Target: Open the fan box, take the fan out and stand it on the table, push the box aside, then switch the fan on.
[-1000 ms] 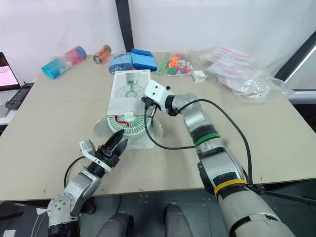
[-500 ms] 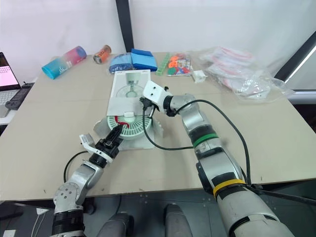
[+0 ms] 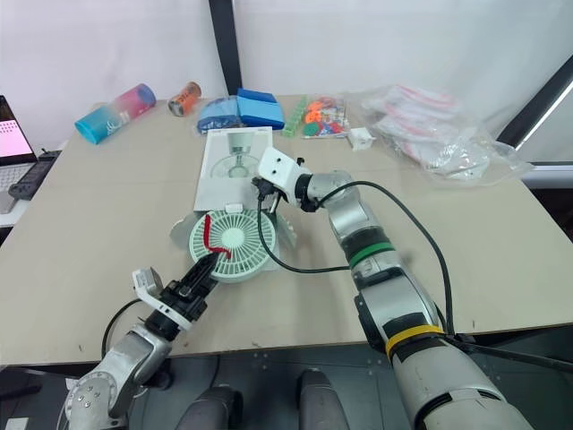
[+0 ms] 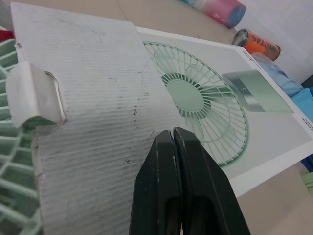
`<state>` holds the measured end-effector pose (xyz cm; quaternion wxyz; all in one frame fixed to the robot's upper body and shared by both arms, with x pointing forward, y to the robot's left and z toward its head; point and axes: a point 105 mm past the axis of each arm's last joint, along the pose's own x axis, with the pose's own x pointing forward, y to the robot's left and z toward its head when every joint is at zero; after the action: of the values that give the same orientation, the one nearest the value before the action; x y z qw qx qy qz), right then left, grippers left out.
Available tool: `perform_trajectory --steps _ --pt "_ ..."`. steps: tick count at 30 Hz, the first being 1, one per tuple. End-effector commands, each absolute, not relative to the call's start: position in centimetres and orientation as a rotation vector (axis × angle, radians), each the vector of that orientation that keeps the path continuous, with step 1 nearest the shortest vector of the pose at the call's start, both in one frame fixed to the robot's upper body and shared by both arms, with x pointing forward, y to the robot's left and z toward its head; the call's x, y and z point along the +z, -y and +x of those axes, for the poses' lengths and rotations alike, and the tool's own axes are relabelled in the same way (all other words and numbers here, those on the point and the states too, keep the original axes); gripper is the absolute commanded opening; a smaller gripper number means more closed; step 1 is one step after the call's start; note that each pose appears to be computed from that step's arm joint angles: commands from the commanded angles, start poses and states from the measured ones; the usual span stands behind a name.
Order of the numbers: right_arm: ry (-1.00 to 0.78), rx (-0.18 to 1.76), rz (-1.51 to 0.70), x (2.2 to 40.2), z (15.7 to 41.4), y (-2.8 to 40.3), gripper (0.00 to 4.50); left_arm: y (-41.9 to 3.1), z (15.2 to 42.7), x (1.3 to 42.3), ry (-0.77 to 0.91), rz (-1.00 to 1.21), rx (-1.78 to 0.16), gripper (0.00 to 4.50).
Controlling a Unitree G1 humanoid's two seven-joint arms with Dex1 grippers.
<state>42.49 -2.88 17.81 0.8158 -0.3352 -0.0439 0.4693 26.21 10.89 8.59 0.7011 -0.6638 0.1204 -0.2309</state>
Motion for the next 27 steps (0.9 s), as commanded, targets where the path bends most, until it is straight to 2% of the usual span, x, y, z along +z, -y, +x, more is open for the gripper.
perform_trajectory --steps 1,15,21,22,23,27 --pt "0.094 1.010 -0.726 18.0 42.5 2.8 0.00 -11.3 24.3 7.7 -0.353 -1.457 -0.487 1.85" --pt "0.099 1.010 -0.717 18.0 42.5 2.5 0.00 -11.3 23.1 8.1 -0.355 -1.494 -0.457 1.85" --pt "0.103 1.013 -0.715 18.1 42.5 2.3 0.00 -11.8 23.6 8.9 -0.286 -1.502 -0.449 3.72" --pt "0.104 1.013 -0.715 18.2 42.5 2.2 0.00 -11.9 23.6 9.0 -0.278 -1.502 -0.449 4.20" --pt "0.107 1.015 -0.712 18.3 42.5 2.2 0.00 -12.1 23.7 9.1 -0.269 -1.502 -0.444 4.37" --pt "0.140 1.022 -0.670 19.6 42.4 1.9 0.00 -12.5 23.2 9.9 -0.248 -1.475 -0.488 4.37"
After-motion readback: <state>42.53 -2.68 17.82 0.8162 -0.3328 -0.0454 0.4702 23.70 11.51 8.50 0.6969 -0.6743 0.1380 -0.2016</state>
